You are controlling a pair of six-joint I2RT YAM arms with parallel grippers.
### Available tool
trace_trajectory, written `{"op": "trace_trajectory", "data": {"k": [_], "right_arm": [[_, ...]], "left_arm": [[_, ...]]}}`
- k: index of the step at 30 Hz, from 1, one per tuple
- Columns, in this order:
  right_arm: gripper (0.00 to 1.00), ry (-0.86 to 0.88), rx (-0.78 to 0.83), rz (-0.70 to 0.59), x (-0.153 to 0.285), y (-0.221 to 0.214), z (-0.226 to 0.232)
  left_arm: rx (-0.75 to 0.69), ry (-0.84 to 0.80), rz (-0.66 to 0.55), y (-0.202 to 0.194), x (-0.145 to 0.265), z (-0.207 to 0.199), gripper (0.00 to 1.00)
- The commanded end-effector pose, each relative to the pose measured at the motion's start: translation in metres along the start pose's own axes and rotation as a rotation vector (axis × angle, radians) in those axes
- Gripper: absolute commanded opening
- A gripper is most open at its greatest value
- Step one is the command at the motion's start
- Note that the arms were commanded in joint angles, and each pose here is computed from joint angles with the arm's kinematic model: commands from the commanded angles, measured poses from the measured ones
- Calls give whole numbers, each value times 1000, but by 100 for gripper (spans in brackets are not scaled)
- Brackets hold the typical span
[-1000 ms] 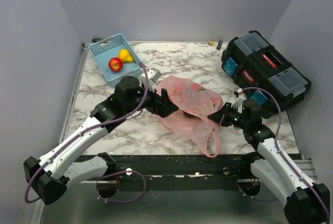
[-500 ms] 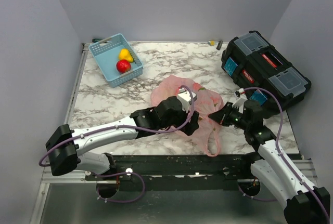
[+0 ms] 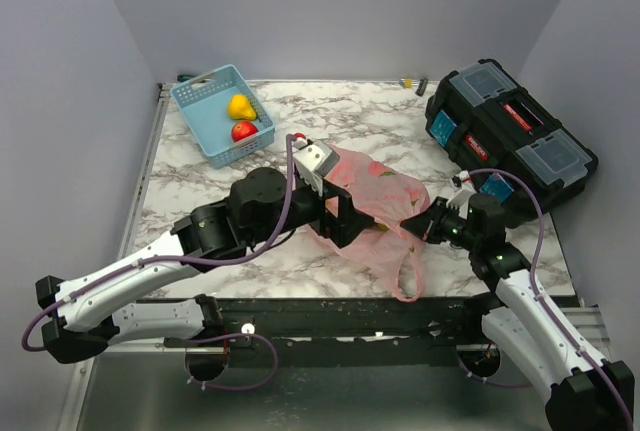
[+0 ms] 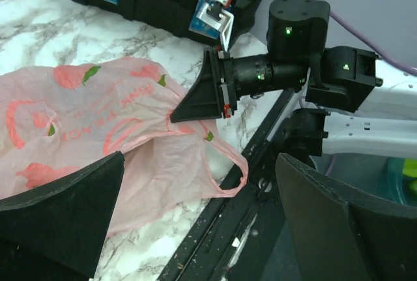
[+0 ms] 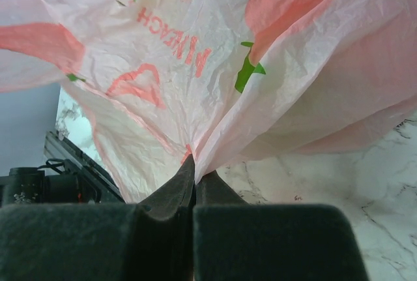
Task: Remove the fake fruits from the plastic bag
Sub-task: Take out the fake fruit from the plastic bag.
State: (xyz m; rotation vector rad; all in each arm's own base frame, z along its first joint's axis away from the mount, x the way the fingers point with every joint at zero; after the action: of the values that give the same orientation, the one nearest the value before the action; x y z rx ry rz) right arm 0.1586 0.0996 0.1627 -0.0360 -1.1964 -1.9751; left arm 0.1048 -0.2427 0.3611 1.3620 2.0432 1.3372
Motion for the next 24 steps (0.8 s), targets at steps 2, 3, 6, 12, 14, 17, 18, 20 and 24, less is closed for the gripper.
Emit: {"op": "trace_trajectory", "data": {"k": [2,3,6,12,14,17,18,20,24], "right_arm": [[1,35,10,-7,1,-3,3],[1,37,11,-10,2,-3,3],[1,43,13,-10,2,-3,3],[1,44,7,7,-1,-3,2],[1,43,9,6,-1,-3,2],[1,42,8,-2,1,-4,2],[1,43,9,-6,1,-3,3],[1,44,9,-8,1,-4,3],[1,45,6,2,1,-4,3]], "left_arm": [[50,250,129,-18,-5,20,99],[53,400,98,-17,-2,32,99],[13,587,76,-10,3,46,99],[60,-75,224,-34,-24,-18,72],[22,-54,268,-48,-38,-25,69],[-10,78,301,-70,-67,-18,63],[-9,124,314,-78,-77,-13,60],[-34,182,325,-93,-96,-7,56],[-40,261,353,-120,-121,5,52]]}}
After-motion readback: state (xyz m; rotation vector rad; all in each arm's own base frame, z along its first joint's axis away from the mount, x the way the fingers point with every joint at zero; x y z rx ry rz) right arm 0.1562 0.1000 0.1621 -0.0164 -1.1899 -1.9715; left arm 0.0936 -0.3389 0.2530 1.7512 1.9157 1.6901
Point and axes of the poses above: each gripper's point midway between its finger pads, its own x axis back along the fingers, its own z axis along the line the jaws close on, y = z × x, the point moved 9 cm from there along x, back along the fingers, and after that the axes turned 10 degrees about x, right-handed, at the moved point
